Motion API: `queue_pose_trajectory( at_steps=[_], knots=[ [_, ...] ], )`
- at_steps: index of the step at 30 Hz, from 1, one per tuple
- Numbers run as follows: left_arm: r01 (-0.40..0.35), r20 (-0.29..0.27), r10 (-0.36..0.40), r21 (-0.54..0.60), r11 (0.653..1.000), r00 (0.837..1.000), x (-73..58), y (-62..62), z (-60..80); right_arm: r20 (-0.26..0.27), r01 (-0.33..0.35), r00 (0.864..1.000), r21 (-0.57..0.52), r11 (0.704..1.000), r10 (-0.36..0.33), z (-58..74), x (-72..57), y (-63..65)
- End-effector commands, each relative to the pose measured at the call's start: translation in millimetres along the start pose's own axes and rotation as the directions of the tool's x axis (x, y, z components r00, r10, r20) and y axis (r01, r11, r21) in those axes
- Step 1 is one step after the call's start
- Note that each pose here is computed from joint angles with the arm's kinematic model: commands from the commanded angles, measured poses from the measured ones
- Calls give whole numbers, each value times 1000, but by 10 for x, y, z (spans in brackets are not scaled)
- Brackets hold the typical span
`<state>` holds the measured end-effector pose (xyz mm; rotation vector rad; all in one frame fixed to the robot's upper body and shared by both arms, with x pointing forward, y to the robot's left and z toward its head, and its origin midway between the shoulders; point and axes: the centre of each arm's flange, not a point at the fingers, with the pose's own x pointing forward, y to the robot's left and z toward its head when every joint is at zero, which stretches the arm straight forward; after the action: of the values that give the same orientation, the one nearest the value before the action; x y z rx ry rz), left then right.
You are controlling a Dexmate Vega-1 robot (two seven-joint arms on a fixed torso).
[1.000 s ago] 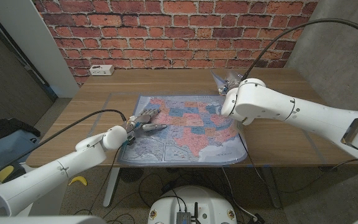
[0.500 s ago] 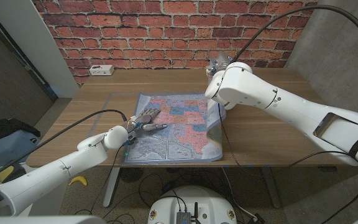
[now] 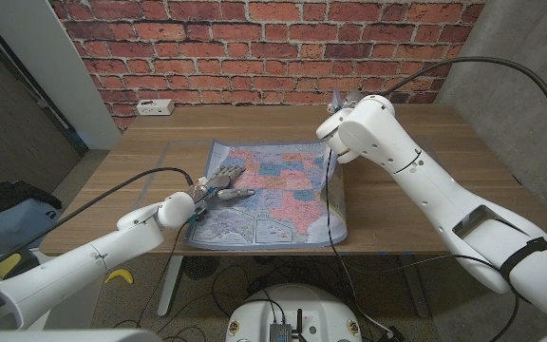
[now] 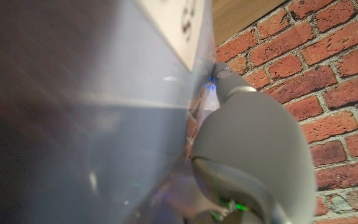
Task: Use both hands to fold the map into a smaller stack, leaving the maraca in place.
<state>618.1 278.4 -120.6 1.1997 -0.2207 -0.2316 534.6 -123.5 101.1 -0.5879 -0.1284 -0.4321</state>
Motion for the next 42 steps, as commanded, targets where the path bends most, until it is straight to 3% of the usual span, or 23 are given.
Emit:
queue_pose_trajectory(
  at_steps=[1, 3, 7, 8, 10, 20, 24, 33, 39, 42],
  knots=[
    [19, -10, -19, -5, 1000, 1000, -10, -19, -43, -41, -155, 985, 232, 960, 169, -230, 105, 122],
    [19, -9, -19, -5, 1000, 1000, -10, -19, -43, -21, -177, 981, 280, 944, 190, -236, 105, 144],
    [18, -12, -18, -7, 1000, 1000, -13, -20, -44, 38, -243, 967, 414, 877, 250, -266, 116, 198],
    [18, -12, -18, -7, 1000, 1000, -13, -20, -44, 40, -244, 967, 415, 876, 250, -266, 116, 198],
    [18, -13, -19, -8, 1000, 1000, -15, -21, -46, 73, -286, 955, 495, 821, 289, -295, 132, 236],
    [18, -11, -18, -11, 1000, 1000, -14, -26, -49, 156, -364, 918, 695, 620, 364, -451, 216, 423],
    [18, -12, -18, -12, 1000, 1000, -17, -30, -52, 155, -368, 912, 715, 594, 379, -488, 243, 489],
    [15, -12, -15, -13, 1000, 1000, -32, -35, -52, 187, -414, 877, 761, 500, 442, -517, 286, 656],
    [16, -13, -16, -16, 1000, 1000, -45, -45, -55, 230, -448, 846, 797, 406, 481, -533, 298, 758],
    [15, -12, -15, -17, 1000, 1000, -51, -53, -56, 263, -472, 820, 813, 341, 508, -534, 306, 815]
  ],
)
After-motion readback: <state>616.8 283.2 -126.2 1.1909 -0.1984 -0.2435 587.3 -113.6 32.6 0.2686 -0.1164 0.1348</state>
